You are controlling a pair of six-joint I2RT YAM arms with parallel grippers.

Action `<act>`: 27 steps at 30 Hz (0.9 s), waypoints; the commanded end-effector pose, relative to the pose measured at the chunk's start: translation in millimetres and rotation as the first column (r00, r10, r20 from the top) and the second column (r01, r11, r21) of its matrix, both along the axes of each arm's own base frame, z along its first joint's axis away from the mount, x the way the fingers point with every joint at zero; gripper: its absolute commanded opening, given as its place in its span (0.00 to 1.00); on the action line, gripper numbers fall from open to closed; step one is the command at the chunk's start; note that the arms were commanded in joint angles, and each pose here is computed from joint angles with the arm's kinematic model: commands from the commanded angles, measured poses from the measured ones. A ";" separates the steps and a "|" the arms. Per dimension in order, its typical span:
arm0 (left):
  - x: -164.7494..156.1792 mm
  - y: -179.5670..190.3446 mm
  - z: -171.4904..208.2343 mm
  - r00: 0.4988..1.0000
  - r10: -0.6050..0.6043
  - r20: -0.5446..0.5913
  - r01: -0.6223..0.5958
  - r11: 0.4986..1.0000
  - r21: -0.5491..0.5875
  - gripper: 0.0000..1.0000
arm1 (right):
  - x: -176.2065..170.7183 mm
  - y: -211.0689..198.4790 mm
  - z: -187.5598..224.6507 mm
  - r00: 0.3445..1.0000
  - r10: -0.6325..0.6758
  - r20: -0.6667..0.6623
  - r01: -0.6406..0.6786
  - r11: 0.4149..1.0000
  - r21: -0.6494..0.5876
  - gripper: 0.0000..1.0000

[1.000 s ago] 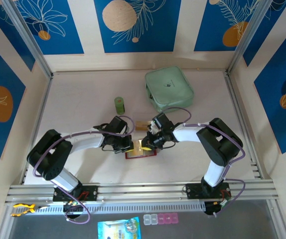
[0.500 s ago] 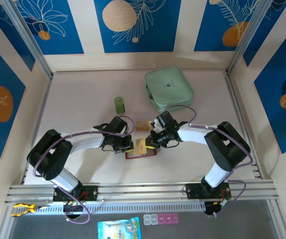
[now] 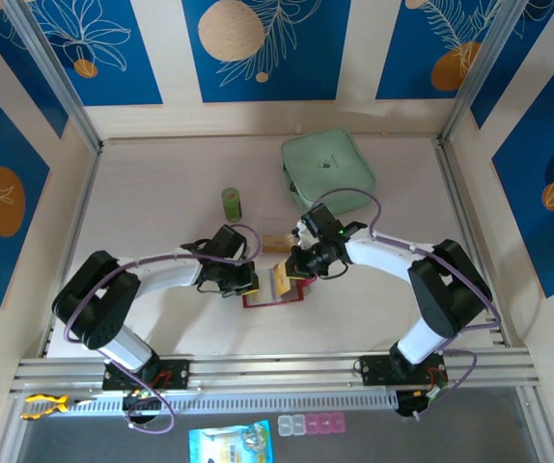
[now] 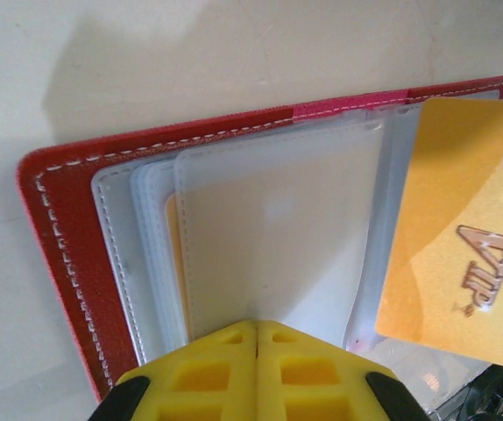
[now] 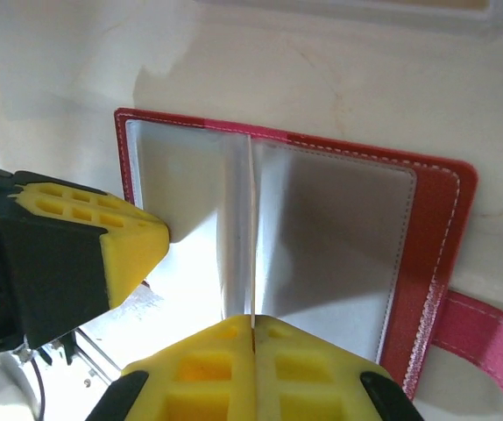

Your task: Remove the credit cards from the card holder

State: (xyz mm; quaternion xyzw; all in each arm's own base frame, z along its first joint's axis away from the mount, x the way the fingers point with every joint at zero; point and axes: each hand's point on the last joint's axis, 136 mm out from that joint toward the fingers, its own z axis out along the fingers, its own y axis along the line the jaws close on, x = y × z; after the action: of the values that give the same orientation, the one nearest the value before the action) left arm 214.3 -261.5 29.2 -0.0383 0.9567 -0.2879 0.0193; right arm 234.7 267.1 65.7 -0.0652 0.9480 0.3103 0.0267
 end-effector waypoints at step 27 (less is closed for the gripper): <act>13.0 18.4 31.6 0.995 0.057 0.086 -0.052 0.997 -0.061 0.13 | 82.0 -7.8 63.3 0.322 0.890 0.324 -0.718 0.452 -0.529 0.00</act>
State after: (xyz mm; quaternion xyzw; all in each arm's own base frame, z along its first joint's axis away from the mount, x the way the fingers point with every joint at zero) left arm 227.7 -252.0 57.7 -0.0490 0.9451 -0.3173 0.0608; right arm 317.6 264.7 127.9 -0.5658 0.8012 0.1222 0.1520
